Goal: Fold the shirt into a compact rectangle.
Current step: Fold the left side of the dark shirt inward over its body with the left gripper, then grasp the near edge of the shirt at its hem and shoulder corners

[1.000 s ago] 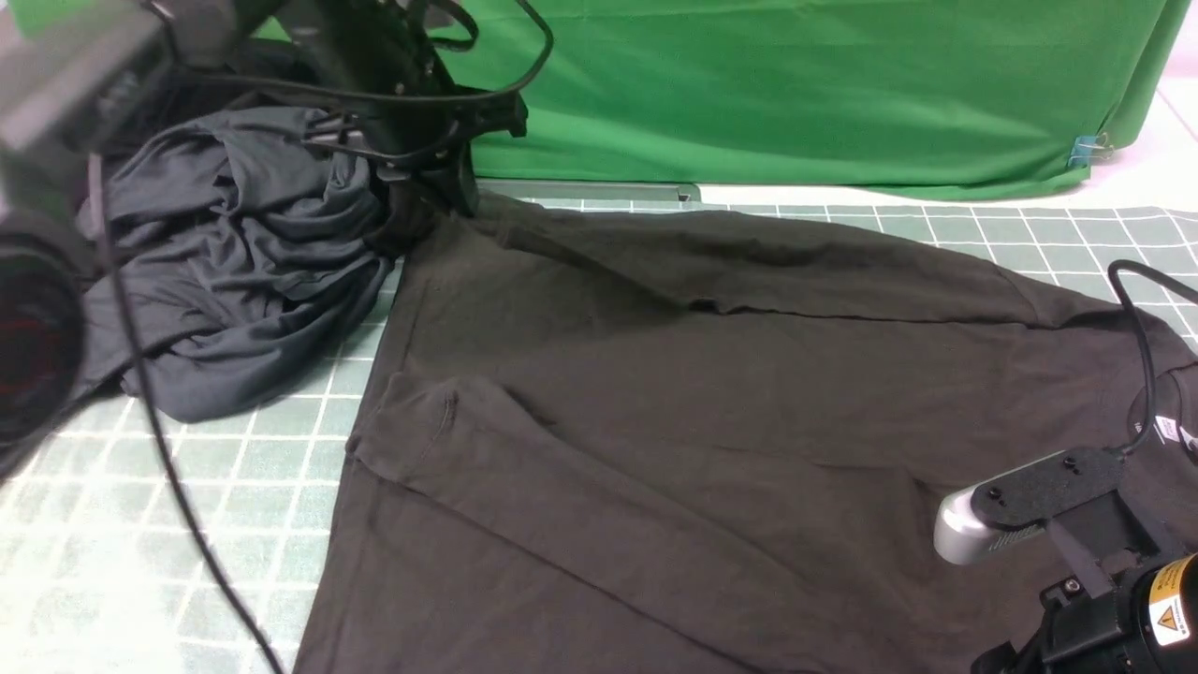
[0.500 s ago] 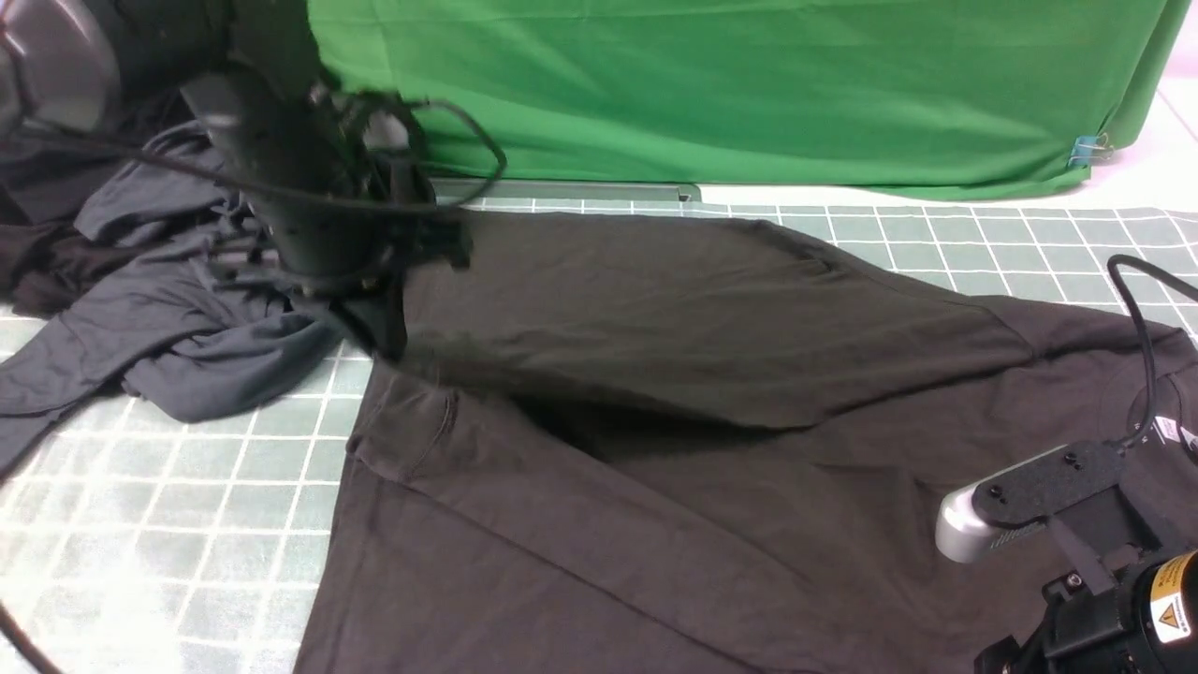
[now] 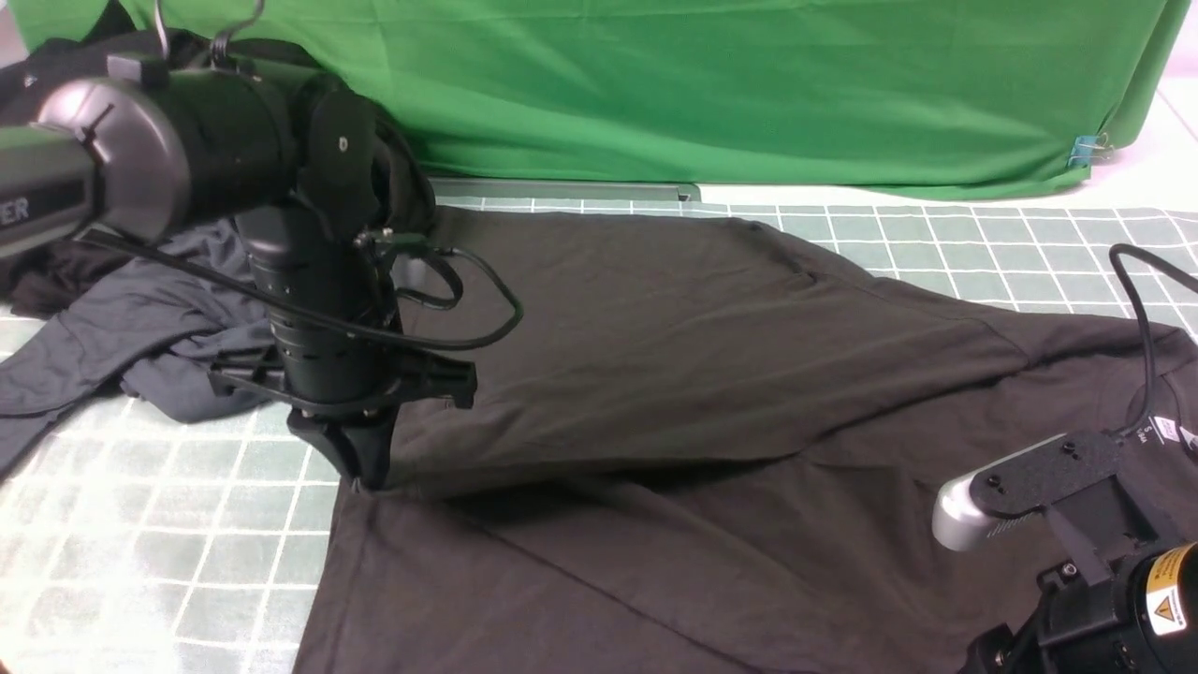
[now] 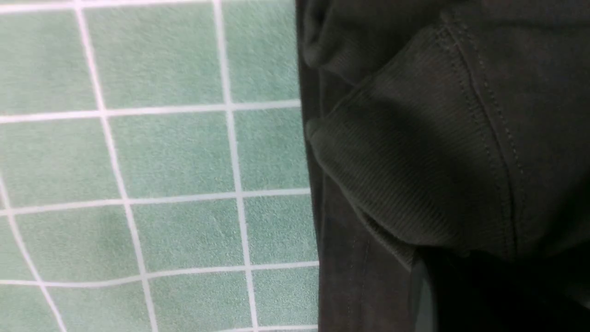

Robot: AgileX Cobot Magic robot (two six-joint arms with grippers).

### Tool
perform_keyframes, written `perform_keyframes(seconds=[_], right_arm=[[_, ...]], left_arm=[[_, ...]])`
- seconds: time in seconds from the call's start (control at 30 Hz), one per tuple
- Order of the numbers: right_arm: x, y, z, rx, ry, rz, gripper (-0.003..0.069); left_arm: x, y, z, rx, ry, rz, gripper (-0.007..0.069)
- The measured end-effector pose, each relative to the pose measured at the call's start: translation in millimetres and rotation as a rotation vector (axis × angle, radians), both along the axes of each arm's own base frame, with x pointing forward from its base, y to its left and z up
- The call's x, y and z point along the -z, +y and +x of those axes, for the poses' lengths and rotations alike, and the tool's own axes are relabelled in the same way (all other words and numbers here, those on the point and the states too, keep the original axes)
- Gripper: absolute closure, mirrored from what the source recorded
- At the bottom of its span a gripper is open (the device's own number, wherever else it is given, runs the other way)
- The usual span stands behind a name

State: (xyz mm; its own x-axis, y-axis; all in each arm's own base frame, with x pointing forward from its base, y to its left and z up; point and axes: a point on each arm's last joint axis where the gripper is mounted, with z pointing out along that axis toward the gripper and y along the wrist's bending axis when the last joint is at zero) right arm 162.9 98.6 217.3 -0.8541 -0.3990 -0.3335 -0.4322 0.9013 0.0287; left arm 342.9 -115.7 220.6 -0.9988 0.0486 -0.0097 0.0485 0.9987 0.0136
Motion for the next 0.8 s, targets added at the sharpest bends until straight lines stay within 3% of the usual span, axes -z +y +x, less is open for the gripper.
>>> perform_keyframes(seconds=[0.2, 0.4, 0.63, 0.8], right_arm=[[-0.1, 0.1, 0.2, 0.001, -0.003, 0.002, 0.0241], [0.2, -0.3, -0.5, 0.002, 0.005, -0.002, 0.0241], [1.2, -2.0, -3.2, 0.003, 0.036, -0.021, 0.0241], [1.2, -2.0, -3.2, 0.003, 0.036, -0.021, 0.0241]], left_arm=[[0.6, 0.4, -1.1, 0.011, 0.011, 0.004, 0.0453], [6.3, -1.2, -13.3, -0.004, 0.064, -0.041, 0.0232], [34.2, 15.7, -75.1, -0.028, 0.246, -0.024, 0.0177], [52.8, 25.6, -102.2, -0.037, 0.195, -0.033, 0.0176]])
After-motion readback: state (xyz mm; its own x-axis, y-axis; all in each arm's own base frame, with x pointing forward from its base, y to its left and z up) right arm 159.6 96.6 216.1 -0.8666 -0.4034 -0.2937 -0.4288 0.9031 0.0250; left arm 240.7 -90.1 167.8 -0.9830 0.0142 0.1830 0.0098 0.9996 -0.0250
